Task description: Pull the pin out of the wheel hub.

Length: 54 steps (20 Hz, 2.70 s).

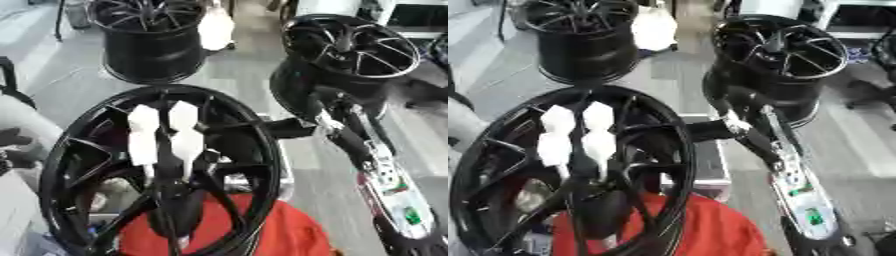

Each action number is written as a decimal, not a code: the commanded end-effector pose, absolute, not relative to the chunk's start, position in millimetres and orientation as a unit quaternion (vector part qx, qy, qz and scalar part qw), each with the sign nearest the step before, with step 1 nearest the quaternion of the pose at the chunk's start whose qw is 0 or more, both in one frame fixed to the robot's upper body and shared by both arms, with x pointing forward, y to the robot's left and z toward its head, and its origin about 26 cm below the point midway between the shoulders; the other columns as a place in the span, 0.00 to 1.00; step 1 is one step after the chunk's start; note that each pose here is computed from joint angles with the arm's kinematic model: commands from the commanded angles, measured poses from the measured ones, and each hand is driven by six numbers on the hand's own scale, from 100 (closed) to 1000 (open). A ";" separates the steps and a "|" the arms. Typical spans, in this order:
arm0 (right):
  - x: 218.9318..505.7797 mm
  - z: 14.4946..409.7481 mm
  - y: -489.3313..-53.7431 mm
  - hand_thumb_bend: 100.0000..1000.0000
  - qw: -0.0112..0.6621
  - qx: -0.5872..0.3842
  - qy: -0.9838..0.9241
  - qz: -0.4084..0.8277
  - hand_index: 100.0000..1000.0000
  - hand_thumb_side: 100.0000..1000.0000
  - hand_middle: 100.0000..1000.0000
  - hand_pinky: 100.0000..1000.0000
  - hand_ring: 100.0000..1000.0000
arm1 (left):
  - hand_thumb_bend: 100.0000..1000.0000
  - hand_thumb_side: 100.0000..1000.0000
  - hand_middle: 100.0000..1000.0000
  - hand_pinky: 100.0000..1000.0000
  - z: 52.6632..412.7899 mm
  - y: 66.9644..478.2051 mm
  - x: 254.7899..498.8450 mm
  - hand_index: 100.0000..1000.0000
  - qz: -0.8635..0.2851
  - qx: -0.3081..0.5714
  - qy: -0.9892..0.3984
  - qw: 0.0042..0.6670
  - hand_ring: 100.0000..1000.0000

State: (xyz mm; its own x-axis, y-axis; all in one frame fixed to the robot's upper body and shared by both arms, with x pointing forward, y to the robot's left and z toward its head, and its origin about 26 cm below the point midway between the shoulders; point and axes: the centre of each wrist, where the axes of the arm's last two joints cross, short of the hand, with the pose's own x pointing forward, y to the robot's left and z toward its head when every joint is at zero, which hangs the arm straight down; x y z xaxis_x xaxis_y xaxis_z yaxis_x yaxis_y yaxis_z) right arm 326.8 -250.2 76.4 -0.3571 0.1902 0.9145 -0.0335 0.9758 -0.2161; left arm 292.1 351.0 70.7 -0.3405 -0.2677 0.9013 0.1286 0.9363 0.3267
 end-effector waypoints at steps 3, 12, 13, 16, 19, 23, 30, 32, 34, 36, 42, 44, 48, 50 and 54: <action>328.0 87.2 -251.0 0.29 0.549 -0.050 -0.828 0.103 0.79 0.45 0.70 0.61 0.61 | 0.03 0.91 0.68 0.60 83.3 354.4 293.4 0.85 -0.182 0.053 -0.808 0.557 0.58; 328.2 87.0 -250.7 0.29 0.550 -0.049 -0.827 0.107 0.79 0.45 0.70 0.61 0.61 | 0.01 0.86 0.69 0.60 102.4 368.2 291.6 0.85 -0.209 0.084 -0.817 0.531 0.60; 328.2 87.0 -251.1 0.29 0.550 -0.050 -0.827 0.108 0.79 0.45 0.70 0.61 0.61 | 0.00 0.82 0.69 0.60 109.7 370.0 291.6 0.84 -0.221 0.092 -0.820 0.520 0.60; 327.9 86.6 -253.2 0.29 0.551 -0.054 -0.825 0.113 0.79 0.45 0.70 0.61 0.61 | 0.00 0.74 0.70 0.60 133.9 368.6 290.3 0.84 -0.269 0.117 -0.830 0.475 0.62; 327.0 84.8 -255.5 0.29 0.554 -0.057 -0.822 0.121 0.79 0.45 0.70 0.61 0.61 | 0.00 0.63 0.71 0.62 159.5 358.3 289.8 0.85 -0.344 0.133 -0.829 0.420 0.64; 326.1 82.7 -257.9 0.29 0.556 -0.060 -0.819 0.129 0.79 0.45 0.70 0.61 0.61 | 0.00 0.55 0.72 0.64 180.8 344.6 303.3 0.86 -0.449 0.139 -0.804 0.364 0.66; 325.3 79.0 -256.5 0.29 0.562 -0.055 -0.813 0.141 0.79 0.45 0.70 0.61 0.61 | 0.06 0.51 0.76 0.69 204.9 337.9 340.2 0.88 -0.618 0.151 -0.709 0.305 0.71; 325.8 79.3 -254.6 0.29 0.562 -0.051 -0.813 0.143 0.79 0.45 0.70 0.61 0.61 | 0.06 0.50 0.76 0.69 211.2 339.4 349.0 0.88 -0.653 0.149 -0.682 0.294 0.71; 326.4 79.9 -252.0 0.29 0.561 -0.046 -0.814 0.146 0.79 0.45 0.70 0.61 0.61 | 0.07 0.47 0.76 0.70 218.3 342.8 357.8 0.88 -0.686 0.146 -0.654 0.285 0.71; 326.9 80.4 -249.6 0.29 0.560 -0.041 -0.814 0.147 0.79 0.45 0.70 0.61 0.61 | 0.12 0.46 0.76 0.70 226.5 347.5 365.5 0.88 -0.718 0.145 -0.622 0.276 0.72; 328.2 81.0 -243.5 0.29 0.559 -0.028 -0.815 0.152 0.79 0.45 0.70 0.61 0.61 | 0.20 0.35 0.76 0.72 265.6 359.4 387.3 0.87 -0.768 0.162 -0.572 0.238 0.72; 328.2 81.0 -243.7 0.29 0.559 -0.028 -0.815 0.151 0.79 0.45 0.70 0.61 0.61 | 0.23 0.33 0.78 0.72 271.0 355.1 399.1 0.88 -0.779 0.166 -0.561 0.225 0.73; 328.4 81.4 -244.5 0.28 0.559 -0.029 -0.815 0.150 0.79 0.45 0.70 0.61 0.61 | 0.29 0.33 0.79 0.74 275.7 343.3 421.5 0.88 -0.804 0.165 -0.535 0.203 0.75; 328.4 81.5 -244.6 0.28 0.559 -0.029 -0.815 0.150 0.79 0.46 0.70 0.61 0.61 | 0.32 0.33 0.80 0.74 269.4 340.4 430.3 0.89 -0.818 0.155 -0.517 0.200 0.75; 328.3 81.1 -244.1 0.28 0.559 -0.028 -0.815 0.151 0.79 0.46 0.70 0.61 0.61 | 0.37 0.32 0.80 0.74 252.9 339.2 440.1 0.89 -0.845 0.142 -0.488 0.166 0.76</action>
State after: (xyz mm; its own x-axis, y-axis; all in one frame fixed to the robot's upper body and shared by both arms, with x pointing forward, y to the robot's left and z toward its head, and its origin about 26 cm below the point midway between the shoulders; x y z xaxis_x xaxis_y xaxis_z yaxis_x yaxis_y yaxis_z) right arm 325.8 -243.8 72.9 -0.3462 0.2159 0.9130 -0.1240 0.9541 -0.2726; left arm 438.4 336.3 242.7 -0.7314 -0.6755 0.0935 0.1864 -0.0662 0.9802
